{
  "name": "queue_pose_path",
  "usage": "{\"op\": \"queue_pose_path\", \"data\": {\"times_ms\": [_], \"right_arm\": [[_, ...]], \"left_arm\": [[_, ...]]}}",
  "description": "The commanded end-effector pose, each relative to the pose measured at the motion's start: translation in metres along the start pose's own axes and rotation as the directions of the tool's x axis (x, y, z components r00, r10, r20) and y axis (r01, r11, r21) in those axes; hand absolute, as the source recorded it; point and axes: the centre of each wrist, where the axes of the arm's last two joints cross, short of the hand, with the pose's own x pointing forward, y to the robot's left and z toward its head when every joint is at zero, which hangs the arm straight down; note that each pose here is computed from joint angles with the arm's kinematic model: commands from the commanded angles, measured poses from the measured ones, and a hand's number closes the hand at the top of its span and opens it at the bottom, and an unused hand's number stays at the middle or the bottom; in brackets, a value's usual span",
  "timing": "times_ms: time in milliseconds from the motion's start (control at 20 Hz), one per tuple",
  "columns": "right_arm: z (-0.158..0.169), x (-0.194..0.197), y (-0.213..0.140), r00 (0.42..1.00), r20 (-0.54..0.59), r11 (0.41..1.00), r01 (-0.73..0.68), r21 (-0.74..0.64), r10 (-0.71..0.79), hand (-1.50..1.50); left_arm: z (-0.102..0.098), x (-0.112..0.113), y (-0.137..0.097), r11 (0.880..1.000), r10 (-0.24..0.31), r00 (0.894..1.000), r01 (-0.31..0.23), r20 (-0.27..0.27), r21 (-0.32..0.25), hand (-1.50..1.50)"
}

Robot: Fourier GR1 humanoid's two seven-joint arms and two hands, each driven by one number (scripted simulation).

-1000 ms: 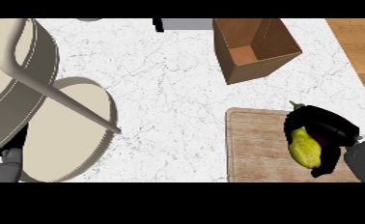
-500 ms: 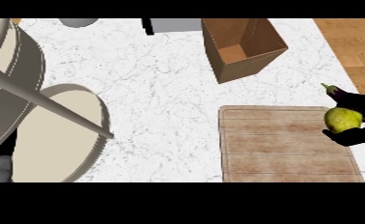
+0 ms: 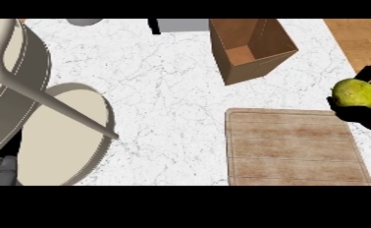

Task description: Pick the pear from the cutting board and place it in the cardboard box

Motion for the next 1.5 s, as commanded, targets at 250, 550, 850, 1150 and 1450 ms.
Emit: {"op": "queue_pose_path", "data": {"times_ms": [250,550,850,1150,1450], "right_arm": [[0.003,0.106,-0.054,0.986,0.072,0.988,0.152,-0.041,-0.149,1.50],[-0.043,0.145,-0.058,0.961,0.043,0.960,0.277,-0.044,-0.275,1.50],[-0.093,0.176,-0.039,0.930,-0.037,0.931,0.365,-0.020,-0.366,1.50],[-0.135,0.199,-0.023,0.907,-0.072,0.909,0.417,0.013,-0.415,1.50],[-0.149,0.182,0.018,0.916,-0.125,0.922,0.387,0.019,-0.382,1.50]], "left_arm": [[-0.007,0.007,-0.012,0.999,0.000,0.999,0.001,0.034,-0.033,0.00],[-0.001,0.005,-0.009,0.999,0.016,0.999,-0.015,0.042,-0.036,0.00],[-0.009,0.009,-0.025,0.999,0.008,0.998,-0.004,0.063,-0.054,0.00],[-0.020,0.019,-0.024,0.999,0.018,0.998,-0.015,0.065,-0.048,0.00],[-0.006,0.010,-0.022,0.996,0.017,0.998,-0.011,0.063,-0.088,0.00]]}}
